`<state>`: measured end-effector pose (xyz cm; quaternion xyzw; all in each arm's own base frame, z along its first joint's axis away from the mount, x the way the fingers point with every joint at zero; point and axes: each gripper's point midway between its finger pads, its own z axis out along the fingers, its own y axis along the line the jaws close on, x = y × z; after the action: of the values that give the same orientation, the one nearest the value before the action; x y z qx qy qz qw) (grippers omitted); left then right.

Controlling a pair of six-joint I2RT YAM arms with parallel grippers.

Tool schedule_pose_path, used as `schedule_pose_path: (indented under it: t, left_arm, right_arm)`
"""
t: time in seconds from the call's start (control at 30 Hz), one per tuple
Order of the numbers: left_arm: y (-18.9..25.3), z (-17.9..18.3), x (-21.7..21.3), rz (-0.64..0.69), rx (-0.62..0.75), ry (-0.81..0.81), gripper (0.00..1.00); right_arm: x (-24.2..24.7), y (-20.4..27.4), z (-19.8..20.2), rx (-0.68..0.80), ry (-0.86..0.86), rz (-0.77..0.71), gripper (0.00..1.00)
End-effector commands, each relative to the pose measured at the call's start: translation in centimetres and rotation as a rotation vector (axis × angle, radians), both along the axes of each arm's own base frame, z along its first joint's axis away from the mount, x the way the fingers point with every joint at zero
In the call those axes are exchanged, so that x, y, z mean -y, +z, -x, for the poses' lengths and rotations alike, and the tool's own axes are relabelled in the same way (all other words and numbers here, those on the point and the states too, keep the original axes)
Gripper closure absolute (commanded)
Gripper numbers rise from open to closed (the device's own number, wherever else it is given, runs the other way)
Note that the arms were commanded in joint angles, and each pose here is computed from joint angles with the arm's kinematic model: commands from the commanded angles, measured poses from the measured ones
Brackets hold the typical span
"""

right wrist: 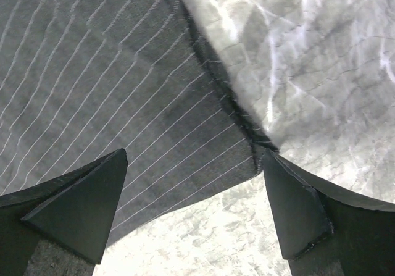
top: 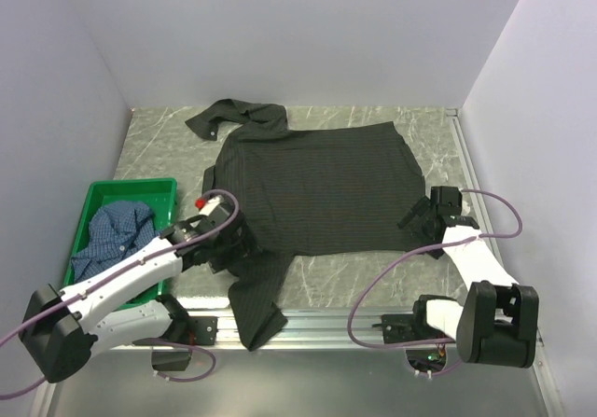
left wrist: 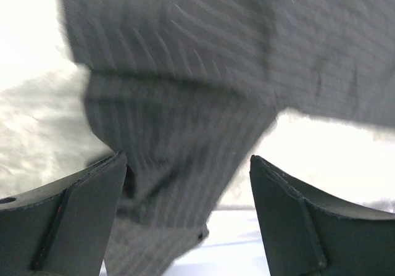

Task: Fold and stack the long sleeve shirts
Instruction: Fold the shirt

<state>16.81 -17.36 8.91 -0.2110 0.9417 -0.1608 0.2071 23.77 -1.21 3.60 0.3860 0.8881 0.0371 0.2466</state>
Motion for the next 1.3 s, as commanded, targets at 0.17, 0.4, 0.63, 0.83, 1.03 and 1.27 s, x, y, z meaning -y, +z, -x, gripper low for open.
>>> schedule_pose_path:
  t: [0.17, 0.4, 0.63, 0.83, 1.03, 1.27]
  left_arm:
    - [-3.4, -2.9, -4.8, -0.058, 0.0, 0.162, 0.19]
    - [-6.3, -2.0, -4.7, -0.066, -0.084, 0.135, 0.32]
    - [-7.6, -0.1, -4.2, -0.006, -0.135, 0.122, 0.41]
    - [-7.7, 0.5, -4.0, 0.018, -0.14, 0.114, 0.57]
    - [-6.7, 0.1, -3.7, 0.033, -0.114, 0.096, 0.89]
    - [-3.7, -0.4, -3.7, 0.056, -0.06, 0.103, 0.99]
  right_arm:
    - [1.0, 0.1, -0.9, 0.027, -0.065, -0.009, 0.04]
    - [1.6, -0.2, -0.4, 0.012, -0.114, -0.006, 0.08]
    - [1.4, -0.8, 0.3, -0.006, -0.146, -0.034, 0.11]
    - [0.7, -1.5, 1.1, -0.029, -0.142, -0.065, 0.16]
    - [0.4, -1.7, 1.9, -0.051, -0.141, -0.071, 0.2]
    - [1.3, -0.4, 1.8, -0.028, -0.151, -0.022, 0.42]
